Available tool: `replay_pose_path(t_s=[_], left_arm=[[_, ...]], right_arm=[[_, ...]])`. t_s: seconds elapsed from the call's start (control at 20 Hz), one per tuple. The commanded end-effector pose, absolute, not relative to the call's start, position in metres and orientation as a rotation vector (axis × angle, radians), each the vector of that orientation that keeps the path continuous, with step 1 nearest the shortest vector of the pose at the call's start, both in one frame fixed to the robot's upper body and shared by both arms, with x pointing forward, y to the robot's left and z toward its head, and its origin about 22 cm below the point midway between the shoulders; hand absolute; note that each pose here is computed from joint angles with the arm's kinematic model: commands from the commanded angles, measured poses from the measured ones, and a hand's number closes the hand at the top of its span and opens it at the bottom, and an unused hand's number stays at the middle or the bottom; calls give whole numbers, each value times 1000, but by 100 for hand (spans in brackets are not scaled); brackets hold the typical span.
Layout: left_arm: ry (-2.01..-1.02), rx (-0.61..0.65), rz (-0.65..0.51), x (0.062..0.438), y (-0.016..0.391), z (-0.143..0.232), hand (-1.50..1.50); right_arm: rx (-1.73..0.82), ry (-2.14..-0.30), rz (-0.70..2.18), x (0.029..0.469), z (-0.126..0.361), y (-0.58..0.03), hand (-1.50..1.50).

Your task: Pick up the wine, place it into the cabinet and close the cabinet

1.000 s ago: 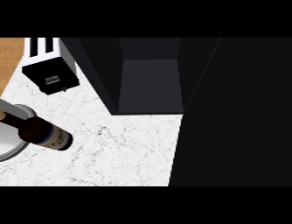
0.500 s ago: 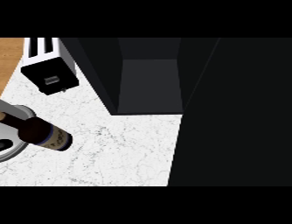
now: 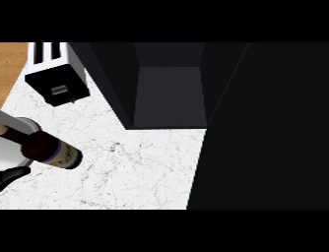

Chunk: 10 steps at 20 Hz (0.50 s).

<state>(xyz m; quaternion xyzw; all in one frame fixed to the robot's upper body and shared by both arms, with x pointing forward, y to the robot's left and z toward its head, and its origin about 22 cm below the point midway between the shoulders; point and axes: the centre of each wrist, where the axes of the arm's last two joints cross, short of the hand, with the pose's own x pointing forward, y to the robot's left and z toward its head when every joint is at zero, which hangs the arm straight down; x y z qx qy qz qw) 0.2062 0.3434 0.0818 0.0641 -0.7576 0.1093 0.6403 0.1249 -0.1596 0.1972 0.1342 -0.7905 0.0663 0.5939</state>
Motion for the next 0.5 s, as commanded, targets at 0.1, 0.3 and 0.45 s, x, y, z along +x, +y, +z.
replay_pose_path(t_s=[0.1, 0.3, 0.45], left_arm=[[-1696, 188, 247, 196, 360, 42, -150], [-1677, 204, 246, 203, 350, 23, -150], [-1658, 179, 250, 191, 375, 13, -150]], right_arm=[[266, -1942, 139, 84, 222, -181, -150], [270, -1952, 123, 89, 220, -170, -150], [248, -1937, 140, 90, 220, -175, -150]])
